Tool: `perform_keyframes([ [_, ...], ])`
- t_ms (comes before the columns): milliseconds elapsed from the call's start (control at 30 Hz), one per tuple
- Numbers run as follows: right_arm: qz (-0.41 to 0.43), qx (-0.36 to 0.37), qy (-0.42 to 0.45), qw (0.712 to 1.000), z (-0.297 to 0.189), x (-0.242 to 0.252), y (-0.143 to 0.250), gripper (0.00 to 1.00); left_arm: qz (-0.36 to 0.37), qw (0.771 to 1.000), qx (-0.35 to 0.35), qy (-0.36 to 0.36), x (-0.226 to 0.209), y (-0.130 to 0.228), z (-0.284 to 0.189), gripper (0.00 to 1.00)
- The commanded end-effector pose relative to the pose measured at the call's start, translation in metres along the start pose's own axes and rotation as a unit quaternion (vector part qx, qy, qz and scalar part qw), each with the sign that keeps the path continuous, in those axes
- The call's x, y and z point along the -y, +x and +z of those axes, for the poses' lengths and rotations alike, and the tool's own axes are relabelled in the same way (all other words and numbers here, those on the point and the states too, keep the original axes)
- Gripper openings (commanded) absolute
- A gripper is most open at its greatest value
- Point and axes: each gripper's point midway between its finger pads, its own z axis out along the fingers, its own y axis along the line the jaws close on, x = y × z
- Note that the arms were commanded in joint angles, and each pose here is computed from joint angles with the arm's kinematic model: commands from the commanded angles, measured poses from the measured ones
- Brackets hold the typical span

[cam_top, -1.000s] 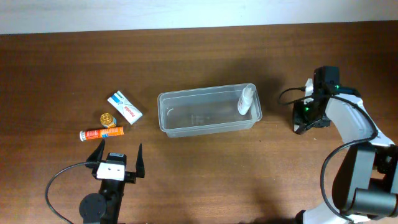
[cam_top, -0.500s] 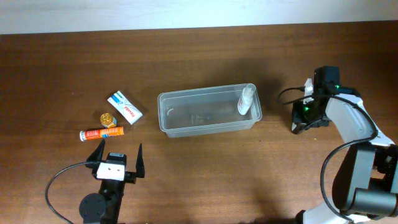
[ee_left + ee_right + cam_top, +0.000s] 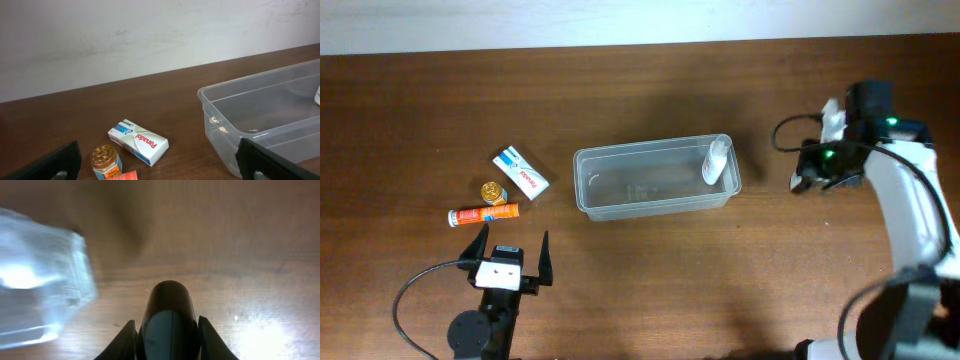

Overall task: Pack container
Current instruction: 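Carry the small bottle into the container beside the spray bottle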

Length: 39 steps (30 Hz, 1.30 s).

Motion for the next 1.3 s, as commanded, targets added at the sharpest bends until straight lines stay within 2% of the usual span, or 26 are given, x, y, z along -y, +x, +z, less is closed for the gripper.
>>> perform_keyframes([
  [0,-0.021,0.094,-0.067,0.993,-0.065,-0.034,-0.025,0.17,0.010,1.000,-0.001,-0.005,-0.002,0.002,0.000,1.00],
  [200,-0.073,0.145,-0.127,0.979,-0.105,-0.080,-0.022,0.17,0.010,1.000,-0.001,-0.006,-0.002,0.002,0.000,0.99],
  [433,-0.159,0.131,-0.168,0.964,-0.100,-0.148,-0.006,0.17,0.010,1.000,-0.001,-0.005,-0.002,0.002,0.000,0.99],
  [600,-0.207,0.112,-0.148,0.961,-0.074,-0.181,0.001,0.18,0.010,1.000,-0.001,-0.005,-0.002,0.002,0.000,0.99],
  [833,-0.222,0.046,-0.108,0.968,-0.014,-0.196,0.011,0.18,0.010,1.000,-0.001,-0.005,-0.002,0.002,0.000,0.99],
  [1033,-0.219,-0.003,-0.090,0.972,0.035,-0.194,0.016,0.18,0.010,1.000,-0.001,-0.005,-0.002,0.002,0.000,0.99],
  [1267,-0.204,-0.029,-0.047,0.977,0.064,-0.179,0.018,0.18,0.010,1.000,-0.001,-0.006,-0.002,0.002,0.000,0.99],
])
